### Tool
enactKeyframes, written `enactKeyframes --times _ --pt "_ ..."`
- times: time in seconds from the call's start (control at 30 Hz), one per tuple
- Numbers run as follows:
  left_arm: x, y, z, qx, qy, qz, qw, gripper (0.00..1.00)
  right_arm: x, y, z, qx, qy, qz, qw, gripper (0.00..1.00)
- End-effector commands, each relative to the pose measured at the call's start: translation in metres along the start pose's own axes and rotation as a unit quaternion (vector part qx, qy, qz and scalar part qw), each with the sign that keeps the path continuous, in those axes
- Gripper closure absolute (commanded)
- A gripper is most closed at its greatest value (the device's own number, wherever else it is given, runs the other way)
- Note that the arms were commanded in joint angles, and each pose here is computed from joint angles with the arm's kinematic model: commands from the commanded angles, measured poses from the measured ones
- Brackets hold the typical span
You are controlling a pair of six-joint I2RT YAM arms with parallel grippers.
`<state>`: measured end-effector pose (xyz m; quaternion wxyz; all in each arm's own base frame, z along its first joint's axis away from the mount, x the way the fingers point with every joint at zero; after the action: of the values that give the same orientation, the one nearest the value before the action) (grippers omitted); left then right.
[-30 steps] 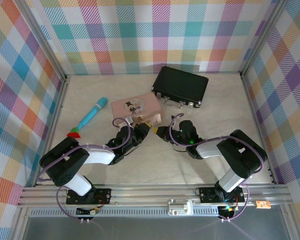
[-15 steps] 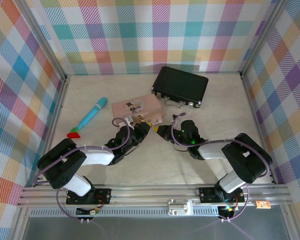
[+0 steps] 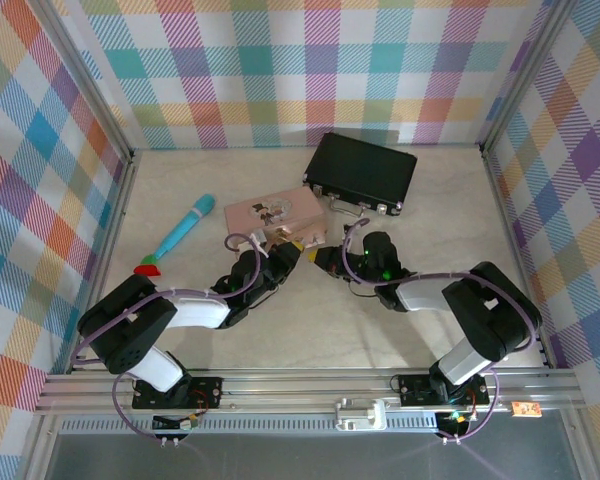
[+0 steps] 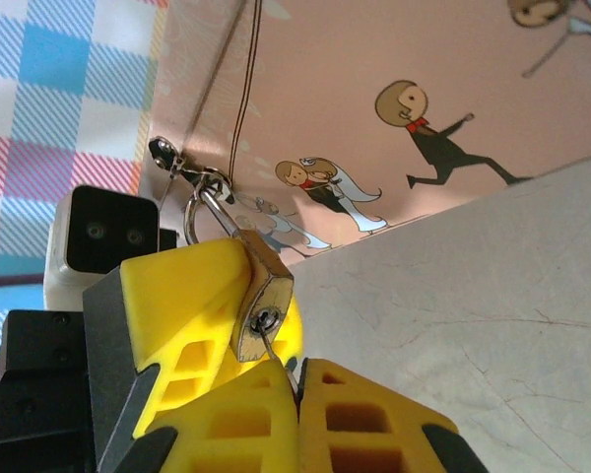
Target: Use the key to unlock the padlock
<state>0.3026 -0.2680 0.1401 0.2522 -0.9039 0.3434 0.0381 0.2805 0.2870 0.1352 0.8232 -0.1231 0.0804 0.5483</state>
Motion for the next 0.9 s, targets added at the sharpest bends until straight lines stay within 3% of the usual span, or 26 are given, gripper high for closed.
enactKeyframes --times 0.0,0.37,0.63,0.87 --pt "-0.004 0.022 -0.045 0.023 0.085 0.076 0.993 1.0 0.005 0.003 0.032 -0.066 -0.043 0.06 0.995 1.0" --pt "-0.001 0.029 -0.06 0.021 0.139 0.093 0.986 1.0 0.017 -0.002 0.041 -0.003 -0.077 0.098 0.992 1.0" --pt "0.0 0.026 -0.06 0.006 0.153 0.078 0.985 1.0 0.015 -0.009 0.046 0.119 -0.109 0.085 0.983 1.0" --pt "0.0 0.028 -0.067 -0.002 0.17 0.088 0.981 1.0 0.019 -0.018 0.043 0.077 -0.102 0.084 0.988 1.0"
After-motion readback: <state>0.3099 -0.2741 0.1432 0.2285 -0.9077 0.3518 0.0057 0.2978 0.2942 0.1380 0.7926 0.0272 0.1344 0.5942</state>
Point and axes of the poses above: each hand's point on the last joint's axis, 136 mm out from that joint toward the fingers, its own x axis out along the fingers, its own z axis along the line the jaws close on, y = z × x, the point moved 2 cm from there along -x, back along the fingers, and after that the axes turned 13 degrees about x, right-handed, at the moved point
